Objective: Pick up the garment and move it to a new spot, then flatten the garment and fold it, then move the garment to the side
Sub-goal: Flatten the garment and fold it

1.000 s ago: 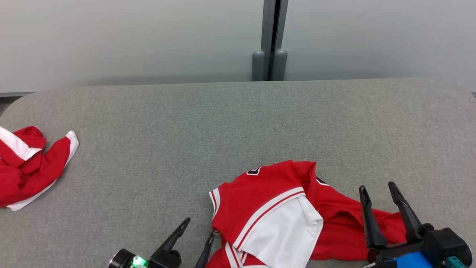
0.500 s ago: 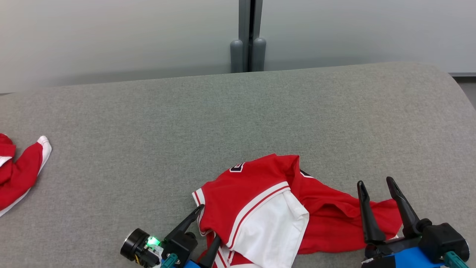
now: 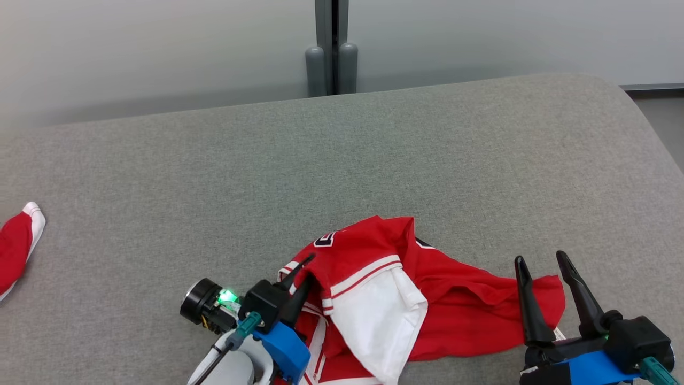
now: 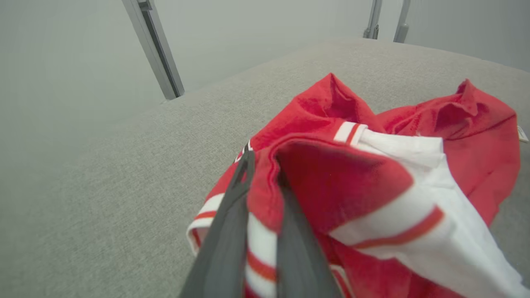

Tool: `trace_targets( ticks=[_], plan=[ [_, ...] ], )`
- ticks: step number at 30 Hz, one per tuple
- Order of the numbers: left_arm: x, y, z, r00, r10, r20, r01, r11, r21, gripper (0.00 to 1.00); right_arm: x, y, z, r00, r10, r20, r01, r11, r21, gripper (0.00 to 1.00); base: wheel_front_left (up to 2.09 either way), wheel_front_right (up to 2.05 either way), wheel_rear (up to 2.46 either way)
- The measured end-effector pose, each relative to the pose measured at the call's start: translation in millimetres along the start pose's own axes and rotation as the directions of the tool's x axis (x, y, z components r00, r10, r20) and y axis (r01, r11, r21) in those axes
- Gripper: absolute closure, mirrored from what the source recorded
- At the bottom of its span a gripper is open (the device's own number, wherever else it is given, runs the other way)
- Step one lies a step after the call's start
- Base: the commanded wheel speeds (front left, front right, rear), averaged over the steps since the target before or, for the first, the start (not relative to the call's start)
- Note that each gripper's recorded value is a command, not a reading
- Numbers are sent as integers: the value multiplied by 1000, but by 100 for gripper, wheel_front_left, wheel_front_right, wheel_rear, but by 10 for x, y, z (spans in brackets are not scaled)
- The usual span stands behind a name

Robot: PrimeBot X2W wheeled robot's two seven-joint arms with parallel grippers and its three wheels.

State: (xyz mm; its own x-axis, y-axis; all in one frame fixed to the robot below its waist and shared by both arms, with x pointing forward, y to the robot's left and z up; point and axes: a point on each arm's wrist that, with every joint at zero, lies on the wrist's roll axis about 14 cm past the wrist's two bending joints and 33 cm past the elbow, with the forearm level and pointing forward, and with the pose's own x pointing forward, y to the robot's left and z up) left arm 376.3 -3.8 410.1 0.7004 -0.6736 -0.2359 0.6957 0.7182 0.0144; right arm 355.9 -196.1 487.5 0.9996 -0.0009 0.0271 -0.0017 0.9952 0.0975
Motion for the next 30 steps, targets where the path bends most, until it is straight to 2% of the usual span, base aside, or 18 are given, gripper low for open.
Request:
trace_targets(
  ticks=[7,10,14,23,28,29,30],
  plan=[
    [-174,511,341,980,165,108,-159,986,-55,100,73,148,-6,999,47,3,-47,999,17,0,0,0,0],
    [-302,836,492,955,255,154,-246,966,-73,100,113,225,-18,997,71,2,-71,997,19,0,0,0,0],
    [-411,1208,648,927,323,190,-319,946,-50,100,151,255,-41,997,81,-4,-81,997,16,0,0,0,0],
    [-211,1739,988,900,362,243,-368,930,-22,100,128,-7,-135,999,4,-38,-4,1000,-1,0,0,0,0],
    [-39,1901,843,909,377,178,-377,925,-35,100,89,-143,-183,998,-38,-56,38,999,-8,0,0,0,0],
    [-9,1931,800,909,383,162,-381,924,-42,85,77,-166,-198,997,-46,-61,46,999,-7,0,0,0,0],
    [10,1961,741,910,389,143,-386,921,-45,49,71,-180,-214,996,-51,-67,51,999,-6,0,0,0,0]
  ],
)
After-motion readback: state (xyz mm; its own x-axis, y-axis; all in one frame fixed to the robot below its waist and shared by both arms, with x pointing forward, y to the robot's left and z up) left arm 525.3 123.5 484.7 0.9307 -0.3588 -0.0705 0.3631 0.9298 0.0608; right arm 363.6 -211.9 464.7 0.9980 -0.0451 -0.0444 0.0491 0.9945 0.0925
